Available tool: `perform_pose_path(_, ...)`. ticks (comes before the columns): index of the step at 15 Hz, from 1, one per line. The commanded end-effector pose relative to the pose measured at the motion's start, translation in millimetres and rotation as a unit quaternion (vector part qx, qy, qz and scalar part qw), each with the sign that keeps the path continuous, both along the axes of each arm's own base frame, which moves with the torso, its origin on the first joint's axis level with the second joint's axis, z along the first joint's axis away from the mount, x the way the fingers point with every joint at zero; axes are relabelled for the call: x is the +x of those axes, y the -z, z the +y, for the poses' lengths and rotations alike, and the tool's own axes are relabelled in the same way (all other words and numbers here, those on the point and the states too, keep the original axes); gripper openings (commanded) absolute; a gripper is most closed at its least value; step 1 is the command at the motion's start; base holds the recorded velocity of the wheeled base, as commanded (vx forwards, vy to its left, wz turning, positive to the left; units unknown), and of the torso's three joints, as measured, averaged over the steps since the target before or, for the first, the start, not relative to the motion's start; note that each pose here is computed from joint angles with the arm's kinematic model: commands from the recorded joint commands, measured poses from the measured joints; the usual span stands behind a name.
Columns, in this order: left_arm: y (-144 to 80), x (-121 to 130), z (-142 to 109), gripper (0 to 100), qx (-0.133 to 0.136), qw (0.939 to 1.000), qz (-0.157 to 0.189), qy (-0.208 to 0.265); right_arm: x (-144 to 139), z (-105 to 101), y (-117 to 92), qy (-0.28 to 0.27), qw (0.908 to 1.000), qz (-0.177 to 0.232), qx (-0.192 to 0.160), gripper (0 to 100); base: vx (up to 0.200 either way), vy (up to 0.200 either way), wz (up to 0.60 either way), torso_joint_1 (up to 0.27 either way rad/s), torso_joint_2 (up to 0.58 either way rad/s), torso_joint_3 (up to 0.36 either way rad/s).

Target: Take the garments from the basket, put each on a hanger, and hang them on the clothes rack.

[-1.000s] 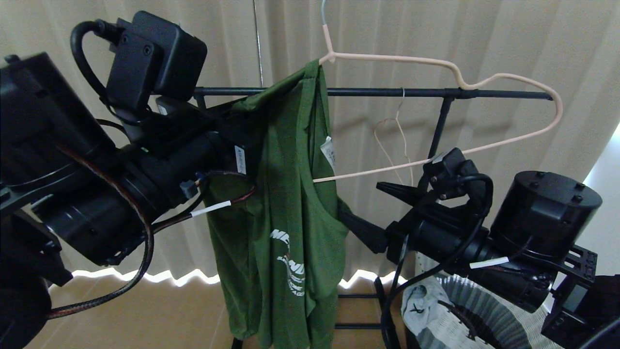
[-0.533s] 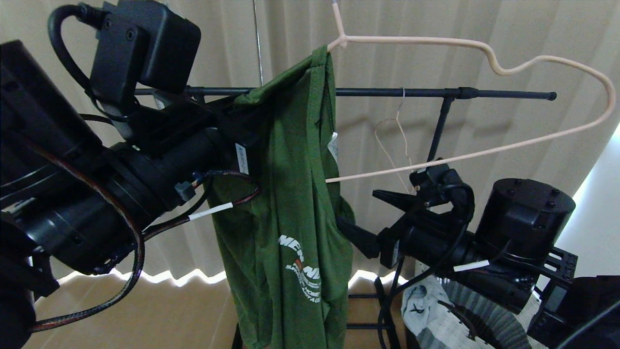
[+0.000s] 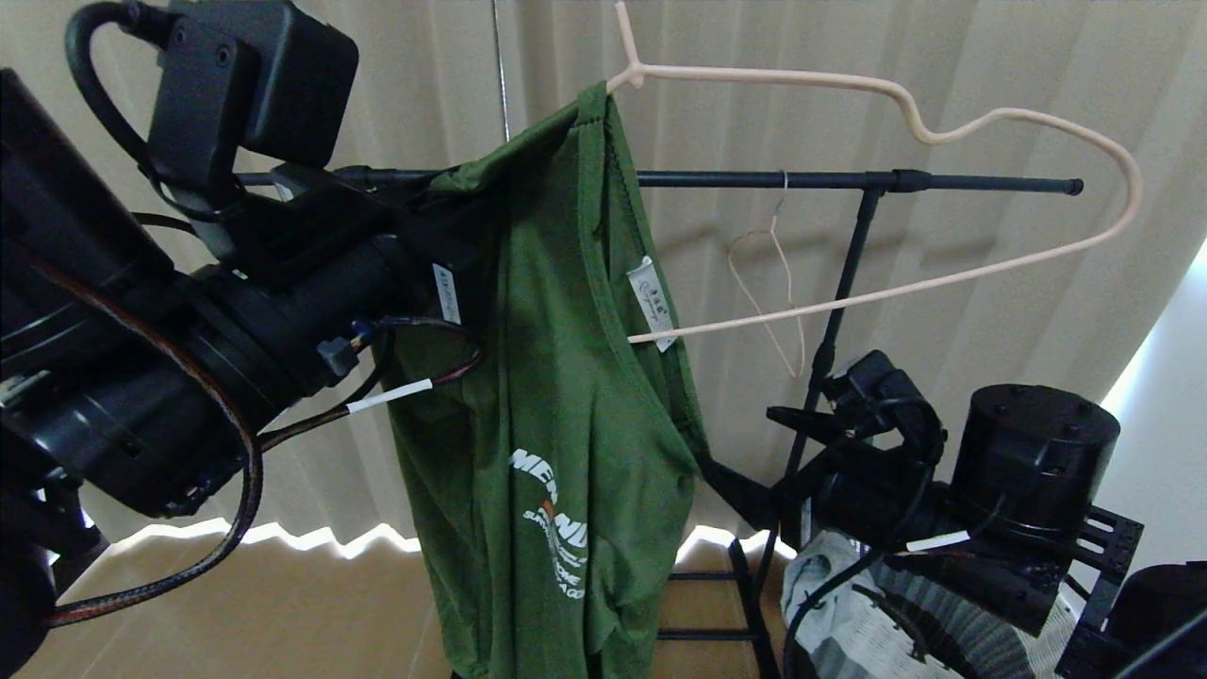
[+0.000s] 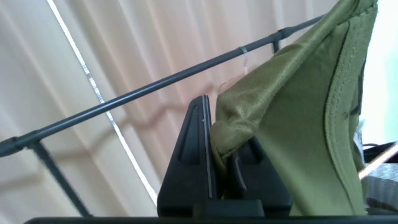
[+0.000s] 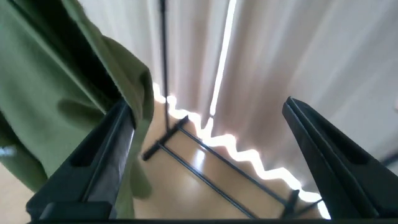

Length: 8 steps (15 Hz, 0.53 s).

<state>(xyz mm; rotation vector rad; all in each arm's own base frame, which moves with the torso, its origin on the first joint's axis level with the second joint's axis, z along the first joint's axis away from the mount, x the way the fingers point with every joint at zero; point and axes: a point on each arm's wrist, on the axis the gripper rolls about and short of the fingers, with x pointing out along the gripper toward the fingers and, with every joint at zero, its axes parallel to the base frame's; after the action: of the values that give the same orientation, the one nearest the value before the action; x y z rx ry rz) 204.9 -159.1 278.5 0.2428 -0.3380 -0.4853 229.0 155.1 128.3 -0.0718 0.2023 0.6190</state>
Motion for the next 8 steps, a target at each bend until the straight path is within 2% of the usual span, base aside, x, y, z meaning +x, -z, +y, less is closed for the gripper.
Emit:
perform_pose_path(1, 2, 7, 8, 0, 0.004, 0.9997, 0.002, -0.022, -1, -16, -1, 0.023, 0.9997, 0.001, -0.003, 100, 0.000, 0.000, 0.00, 0.000, 0.00, 0.000)
perform_pose_path(2, 2, 9, 10, 0, 0.006, 0.9996, 0.002, -0.028, -1, -19, -1, 0.028, 0.9996, 0.000, -0.006, 100, 0.000, 0.000, 0.00, 0.000, 0.00, 0.000)
perform_pose_path(5, 25, 17, 28, 0, 0.082, 0.9935, 0.007, -0.078, 6, -47, -9, 0.078, 0.9966, -0.021, -0.015, 100, 0.000, 0.000, 0.00, 0.000, 0.00, 0.000)
perform_pose_path(8, 37, 20, 38, 0, 0.116, 0.9881, 0.016, -0.100, 13, -68, -13, 0.121, 0.9923, -0.023, -0.015, 100, 0.000, 0.000, 0.00, 0.000, 0.00, 0.000)
